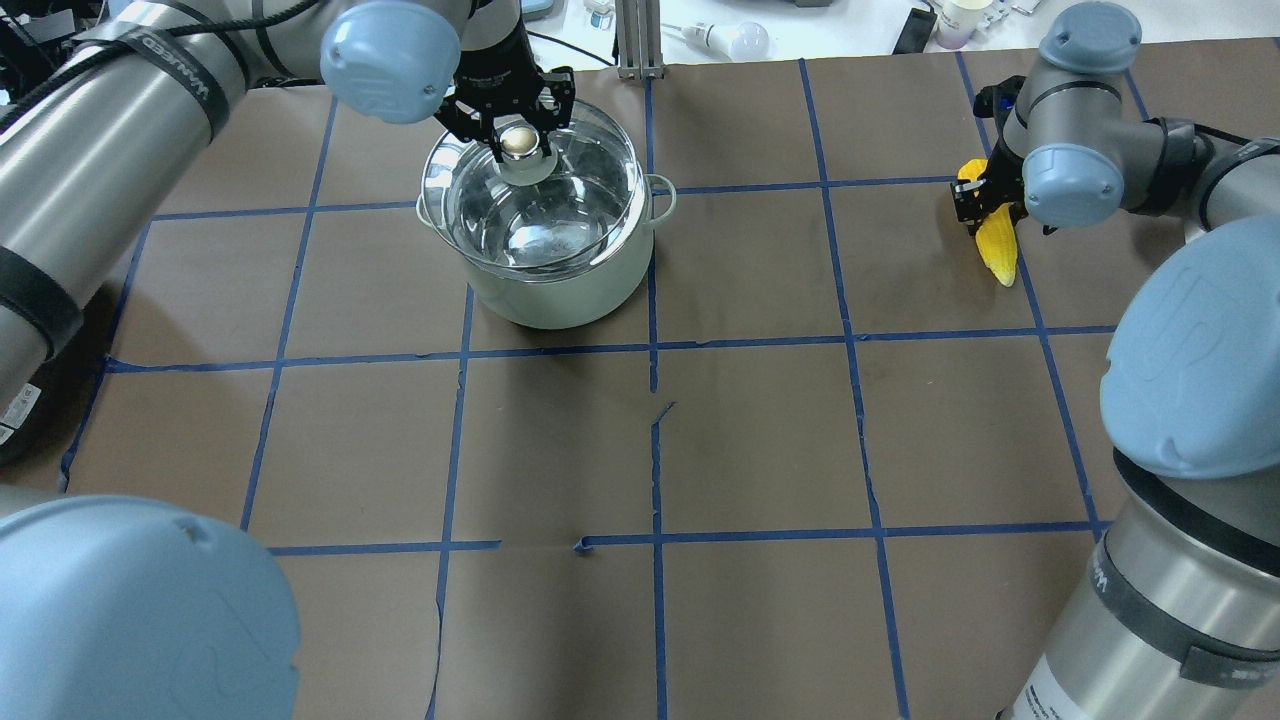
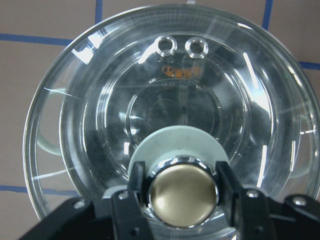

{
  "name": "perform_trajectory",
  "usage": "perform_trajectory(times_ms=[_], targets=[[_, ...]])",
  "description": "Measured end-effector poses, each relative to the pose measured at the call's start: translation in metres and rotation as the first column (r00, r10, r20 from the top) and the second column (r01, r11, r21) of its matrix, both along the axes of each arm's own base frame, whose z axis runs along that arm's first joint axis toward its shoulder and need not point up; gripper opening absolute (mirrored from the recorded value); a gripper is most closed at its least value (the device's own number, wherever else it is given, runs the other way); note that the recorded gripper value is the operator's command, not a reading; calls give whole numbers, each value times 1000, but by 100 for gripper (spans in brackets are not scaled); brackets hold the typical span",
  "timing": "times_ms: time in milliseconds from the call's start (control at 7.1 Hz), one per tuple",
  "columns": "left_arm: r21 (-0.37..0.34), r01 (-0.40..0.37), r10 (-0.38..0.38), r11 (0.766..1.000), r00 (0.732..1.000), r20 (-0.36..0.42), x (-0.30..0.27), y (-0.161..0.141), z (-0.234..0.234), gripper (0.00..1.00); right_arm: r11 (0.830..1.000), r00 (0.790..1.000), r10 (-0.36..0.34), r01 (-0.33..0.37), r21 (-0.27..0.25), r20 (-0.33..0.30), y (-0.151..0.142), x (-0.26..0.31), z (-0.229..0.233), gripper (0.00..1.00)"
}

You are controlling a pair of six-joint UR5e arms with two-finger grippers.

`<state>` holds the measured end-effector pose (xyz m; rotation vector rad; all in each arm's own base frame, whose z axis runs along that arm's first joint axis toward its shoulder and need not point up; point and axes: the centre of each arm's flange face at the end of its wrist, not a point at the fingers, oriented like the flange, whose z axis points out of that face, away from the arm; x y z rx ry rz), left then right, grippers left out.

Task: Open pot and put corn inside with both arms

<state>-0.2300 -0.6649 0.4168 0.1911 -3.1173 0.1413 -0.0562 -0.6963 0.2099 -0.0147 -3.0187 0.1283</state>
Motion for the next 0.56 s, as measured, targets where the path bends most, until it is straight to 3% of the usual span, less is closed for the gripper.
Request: perform_trajectory(times_ms=[282, 563], targets=[[44, -17, 16, 999, 1000, 20, 91, -4, 23, 13, 999, 1000, -1, 1, -33, -10, -2, 14, 44, 0], [78, 13, -17, 997, 999, 51, 199, 2, 8, 12, 997, 999, -36, 36, -74, 3, 5, 102, 104, 0]])
